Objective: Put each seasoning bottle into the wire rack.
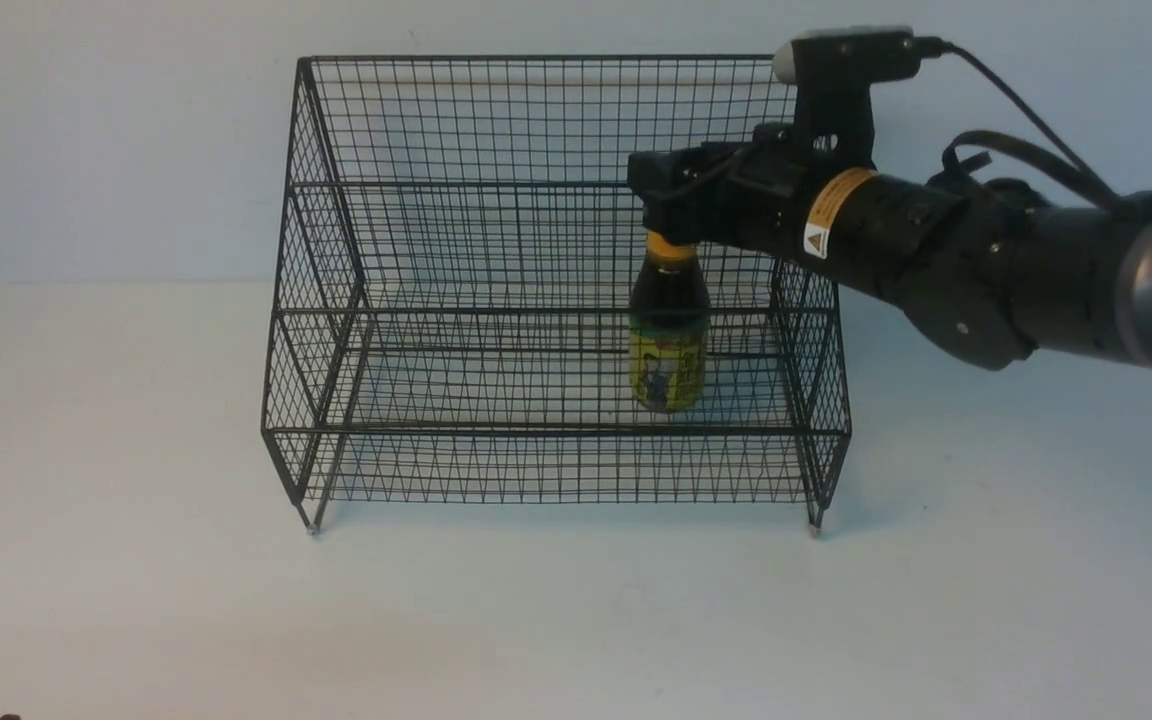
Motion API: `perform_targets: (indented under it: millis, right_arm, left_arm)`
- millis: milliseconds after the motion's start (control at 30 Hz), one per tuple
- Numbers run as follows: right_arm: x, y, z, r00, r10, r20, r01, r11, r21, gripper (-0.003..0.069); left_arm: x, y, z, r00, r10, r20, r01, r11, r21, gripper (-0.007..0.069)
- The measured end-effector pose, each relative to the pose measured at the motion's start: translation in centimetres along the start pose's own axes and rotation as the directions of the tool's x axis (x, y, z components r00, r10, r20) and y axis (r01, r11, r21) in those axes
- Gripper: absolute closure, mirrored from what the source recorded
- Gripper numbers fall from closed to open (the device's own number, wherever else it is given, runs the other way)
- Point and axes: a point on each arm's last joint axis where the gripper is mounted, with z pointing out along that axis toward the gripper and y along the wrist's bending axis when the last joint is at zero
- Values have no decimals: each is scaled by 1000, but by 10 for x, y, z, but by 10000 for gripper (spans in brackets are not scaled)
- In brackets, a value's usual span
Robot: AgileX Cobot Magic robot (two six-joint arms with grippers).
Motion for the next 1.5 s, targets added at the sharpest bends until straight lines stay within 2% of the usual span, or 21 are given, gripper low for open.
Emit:
perform_targets:
  millis: [133, 300, 367, 500, 533, 567, 600, 667, 733, 900, 1033, 1233, 1433, 1500]
  right_arm:
    - [-15, 2, -12, 1000, -22, -3, 22, 999, 23, 183]
    - [-73, 11, -68, 998, -51, 29, 47, 992, 116, 204]
    - [-84, 12, -84, 998, -54, 26, 50, 988, 146, 222]
    - [-126, 18, -166, 992, -127, -14, 126, 950, 287, 405]
    - [-127, 18, -169, 992, -125, -17, 125, 948, 294, 417]
    - [-132, 19, -198, 986, -158, -51, 166, 929, 331, 523]
    - [-133, 20, -216, 983, -168, -70, 181, 920, 348, 579]
    - [-133, 22, -237, 982, -173, -80, 190, 913, 361, 617]
    - [-122, 26, -283, 982, -170, -76, 187, 908, 374, 662]
    - [-86, 29, -337, 986, -165, -30, 164, 913, 373, 672]
    - [-44, 32, -381, 981, -154, 118, 106, 935, 339, 673]
    - [15, 30, -402, 967, -119, 226, 53, 959, 278, 673]
    - [50, 28, -397, 962, -118, 246, 60, 971, 231, 673]
    - [62, 29, -391, 956, -106, 272, 57, 981, 185, 673]
  left_arm:
    - [0, 0, 0, 1000, 0, 0, 0, 1000, 0, 630]
    - [0, 0, 0, 1000, 0, 0, 0, 1000, 0, 630]
    - [0, 0, 0, 1000, 0, 0, 0, 1000, 0, 630]
    - [0, 0, 0, 1000, 0, 0, 0, 1000, 0, 630]
    - [0, 0, 0, 1000, 0, 0, 0, 1000, 0, 630]
    - [0, 0, 0, 1000, 0, 0, 0, 1000, 0, 630]
    - [0, 0, 0, 1000, 0, 0, 0, 1000, 0, 630]
    - [0, 0, 0, 1000, 0, 0, 0, 1000, 0, 630]
    - [0, 0, 0, 1000, 0, 0, 0, 1000, 0, 630]
    - [0, 0, 0, 1000, 0, 0, 0, 1000, 0, 630]
    - [0, 0, 0, 1000, 0, 0, 0, 1000, 0, 630]
    - [0, 0, 0, 1000, 0, 0, 0, 1000, 0, 630]
    - [0, 0, 0, 1000, 0, 0, 0, 1000, 0, 630]
    - [0, 0, 0, 1000, 0, 0, 0, 1000, 0, 630]
